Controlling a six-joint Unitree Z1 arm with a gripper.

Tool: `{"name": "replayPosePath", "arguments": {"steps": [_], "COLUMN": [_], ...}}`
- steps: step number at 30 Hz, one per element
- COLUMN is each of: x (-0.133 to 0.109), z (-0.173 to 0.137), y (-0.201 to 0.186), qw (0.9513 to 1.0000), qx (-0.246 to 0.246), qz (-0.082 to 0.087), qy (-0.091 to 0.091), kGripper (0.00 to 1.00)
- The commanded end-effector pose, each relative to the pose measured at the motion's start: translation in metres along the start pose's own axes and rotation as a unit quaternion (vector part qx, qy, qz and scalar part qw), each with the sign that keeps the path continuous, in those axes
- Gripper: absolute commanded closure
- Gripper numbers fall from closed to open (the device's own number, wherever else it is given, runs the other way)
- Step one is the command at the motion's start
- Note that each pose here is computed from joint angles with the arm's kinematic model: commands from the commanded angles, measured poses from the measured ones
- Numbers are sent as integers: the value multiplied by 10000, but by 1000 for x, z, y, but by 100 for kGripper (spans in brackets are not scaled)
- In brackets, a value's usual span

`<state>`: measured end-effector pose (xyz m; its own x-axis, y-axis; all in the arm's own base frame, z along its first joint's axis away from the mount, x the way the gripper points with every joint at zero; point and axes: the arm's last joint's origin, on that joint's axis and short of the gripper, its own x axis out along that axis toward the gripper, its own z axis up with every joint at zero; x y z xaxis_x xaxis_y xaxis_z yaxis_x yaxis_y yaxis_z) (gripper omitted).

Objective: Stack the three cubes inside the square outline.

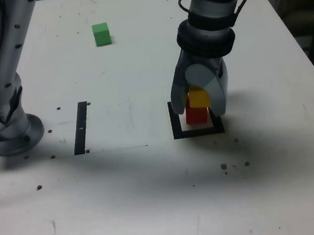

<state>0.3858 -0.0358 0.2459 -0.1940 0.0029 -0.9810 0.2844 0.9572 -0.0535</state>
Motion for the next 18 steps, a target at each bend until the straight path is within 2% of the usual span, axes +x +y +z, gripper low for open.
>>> {"name": "replayPosePath", "arguments": {"steps": [1, 6, 11, 18], "x": [0, 1, -3, -28], "z": [0, -3, -9, -34], "y": [-1, -1, -3, -4], "qw": [10000, 10000, 9998, 9983], "qx": [12, 13, 8, -87], "qz": [-5, -3, 35, 335], "qy": [-15, -44, -172, -474], "kGripper": [0, 0, 0, 0]}}
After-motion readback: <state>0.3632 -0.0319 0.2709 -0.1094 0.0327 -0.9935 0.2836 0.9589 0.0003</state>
